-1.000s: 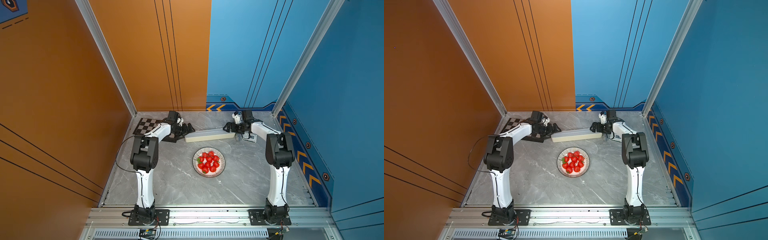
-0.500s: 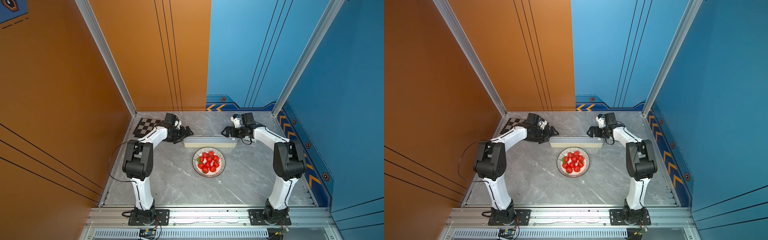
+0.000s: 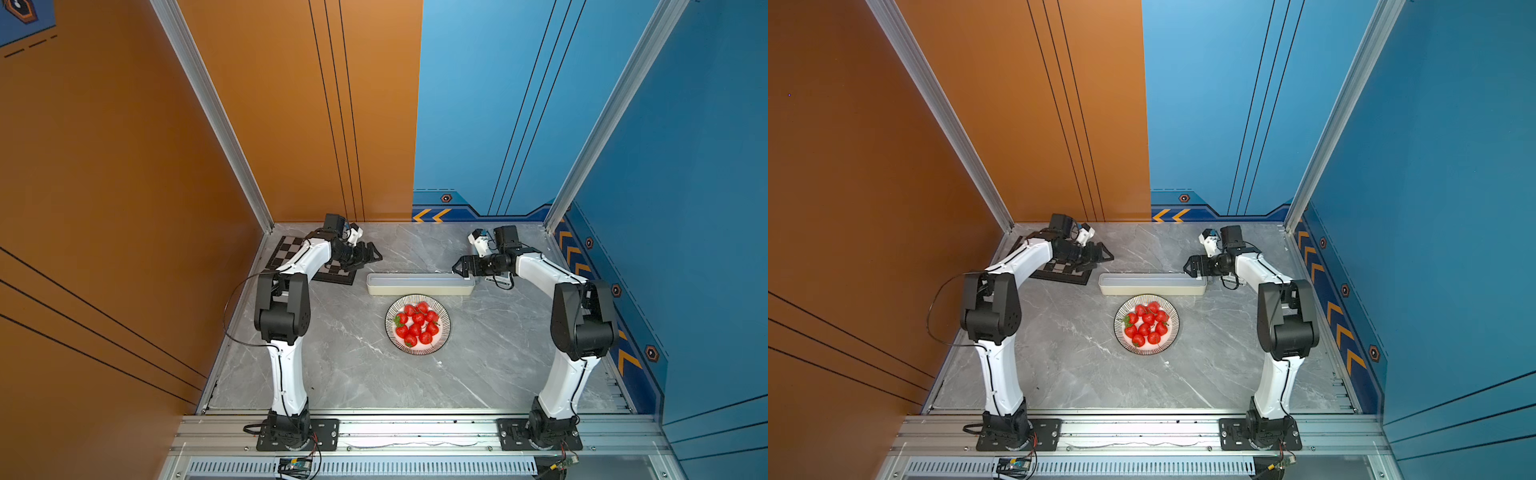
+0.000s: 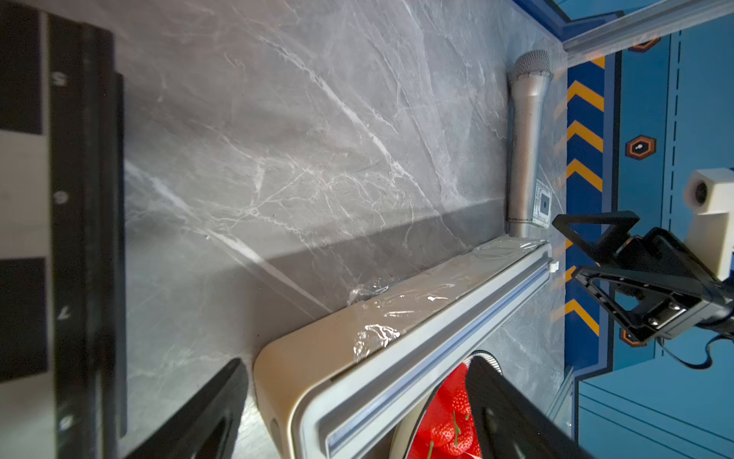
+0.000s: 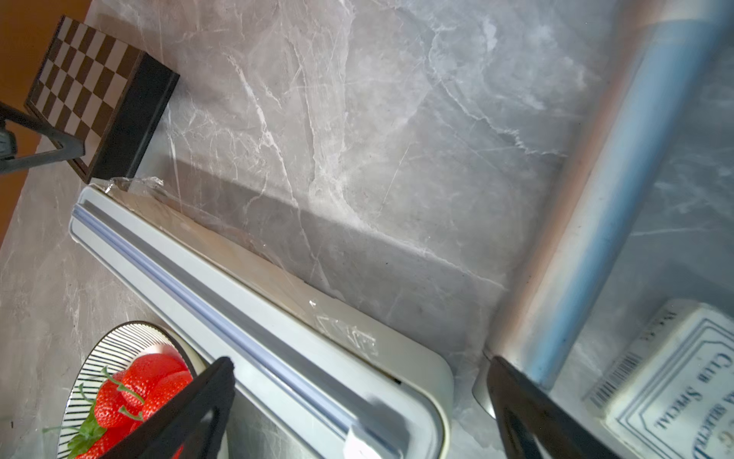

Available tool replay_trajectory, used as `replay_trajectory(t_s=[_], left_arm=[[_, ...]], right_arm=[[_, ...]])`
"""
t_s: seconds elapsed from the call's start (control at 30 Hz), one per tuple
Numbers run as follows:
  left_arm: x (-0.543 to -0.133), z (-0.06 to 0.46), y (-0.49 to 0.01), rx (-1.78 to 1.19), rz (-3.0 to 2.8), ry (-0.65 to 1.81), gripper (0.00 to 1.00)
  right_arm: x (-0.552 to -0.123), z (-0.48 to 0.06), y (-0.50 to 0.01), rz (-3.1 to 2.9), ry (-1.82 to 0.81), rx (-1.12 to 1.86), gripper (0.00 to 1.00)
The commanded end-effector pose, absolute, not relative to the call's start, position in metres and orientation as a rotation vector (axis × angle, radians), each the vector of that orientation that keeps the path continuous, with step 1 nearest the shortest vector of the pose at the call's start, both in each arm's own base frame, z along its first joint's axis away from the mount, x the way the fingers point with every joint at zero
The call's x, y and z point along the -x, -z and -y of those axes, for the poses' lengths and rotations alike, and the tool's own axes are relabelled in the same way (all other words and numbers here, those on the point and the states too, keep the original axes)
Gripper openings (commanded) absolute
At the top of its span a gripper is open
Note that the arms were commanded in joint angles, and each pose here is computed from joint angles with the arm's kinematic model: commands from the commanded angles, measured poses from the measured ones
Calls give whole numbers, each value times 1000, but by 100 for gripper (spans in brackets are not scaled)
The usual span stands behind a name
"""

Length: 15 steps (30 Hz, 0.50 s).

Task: Wrap the plate with plastic wrap
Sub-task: Pull the plastic wrap from the plastic wrap cutting box.

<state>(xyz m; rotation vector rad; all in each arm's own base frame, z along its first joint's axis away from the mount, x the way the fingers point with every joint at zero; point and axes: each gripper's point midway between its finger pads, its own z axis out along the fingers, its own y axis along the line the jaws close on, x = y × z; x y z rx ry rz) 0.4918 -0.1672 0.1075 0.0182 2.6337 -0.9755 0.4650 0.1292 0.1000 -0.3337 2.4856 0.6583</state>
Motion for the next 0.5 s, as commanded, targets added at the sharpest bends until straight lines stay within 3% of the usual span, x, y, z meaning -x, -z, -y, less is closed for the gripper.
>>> replay_trajectory(t_s=[0.0, 0.27, 0.47], left_arm=[[-484, 179, -102, -130, -2666, 1063, 88], [-486, 199, -92, -167, -2668, 1196, 87], [-481, 214, -90, -186, -2665, 1298, 72]], right_arm=[[-452, -130, -103, -2497, -671, 397, 100], [-450, -128, -101, -2508, -670, 395, 100], [-452, -126, -104, -2502, -667, 390, 100]])
